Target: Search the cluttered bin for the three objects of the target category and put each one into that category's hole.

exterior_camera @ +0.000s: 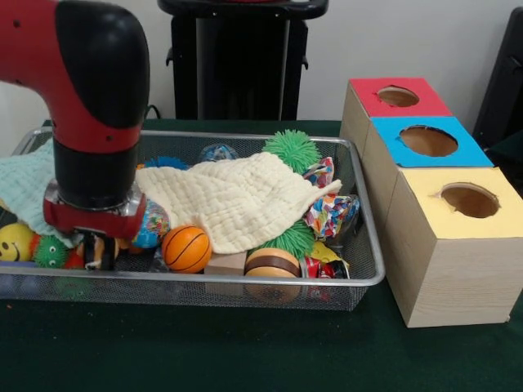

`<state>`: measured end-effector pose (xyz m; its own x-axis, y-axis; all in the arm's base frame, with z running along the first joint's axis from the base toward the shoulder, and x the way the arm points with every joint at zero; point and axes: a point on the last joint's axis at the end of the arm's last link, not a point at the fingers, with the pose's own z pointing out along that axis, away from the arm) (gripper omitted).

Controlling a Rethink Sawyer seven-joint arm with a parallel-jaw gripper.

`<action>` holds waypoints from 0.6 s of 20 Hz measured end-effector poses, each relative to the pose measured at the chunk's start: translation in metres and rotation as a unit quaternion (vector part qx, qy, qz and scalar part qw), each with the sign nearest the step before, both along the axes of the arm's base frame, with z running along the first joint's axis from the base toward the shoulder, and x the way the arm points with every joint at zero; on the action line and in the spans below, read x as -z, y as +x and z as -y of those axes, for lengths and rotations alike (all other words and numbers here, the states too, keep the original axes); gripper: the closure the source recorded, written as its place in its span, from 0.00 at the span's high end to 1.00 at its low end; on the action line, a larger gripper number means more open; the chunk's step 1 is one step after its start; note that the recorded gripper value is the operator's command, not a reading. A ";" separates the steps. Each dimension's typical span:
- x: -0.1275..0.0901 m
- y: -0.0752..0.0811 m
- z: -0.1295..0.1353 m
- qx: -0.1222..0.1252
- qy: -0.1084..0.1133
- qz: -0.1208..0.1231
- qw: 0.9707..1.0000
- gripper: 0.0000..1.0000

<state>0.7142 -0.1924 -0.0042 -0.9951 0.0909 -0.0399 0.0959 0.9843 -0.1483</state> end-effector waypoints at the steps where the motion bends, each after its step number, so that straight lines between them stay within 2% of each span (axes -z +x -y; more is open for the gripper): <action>1: -0.006 0.001 0.001 0.001 -0.001 0.000 1.000 0.00; 2: -0.023 0.005 0.005 0.003 -0.005 0.001 1.000 0.00; 4: -0.039 0.009 0.009 0.006 -0.008 0.004 1.000 0.00; 6: -0.065 0.016 0.014 0.010 -0.014 0.016 1.000 0.00; 9: -0.084 0.021 0.016 0.015 -0.016 0.028 0.999 0.00; 10: -0.102 0.025 0.017 0.020 -0.017 0.039 0.999 0.00; 12: -0.116 0.028 0.016 0.022 -0.018 0.047 0.998 0.00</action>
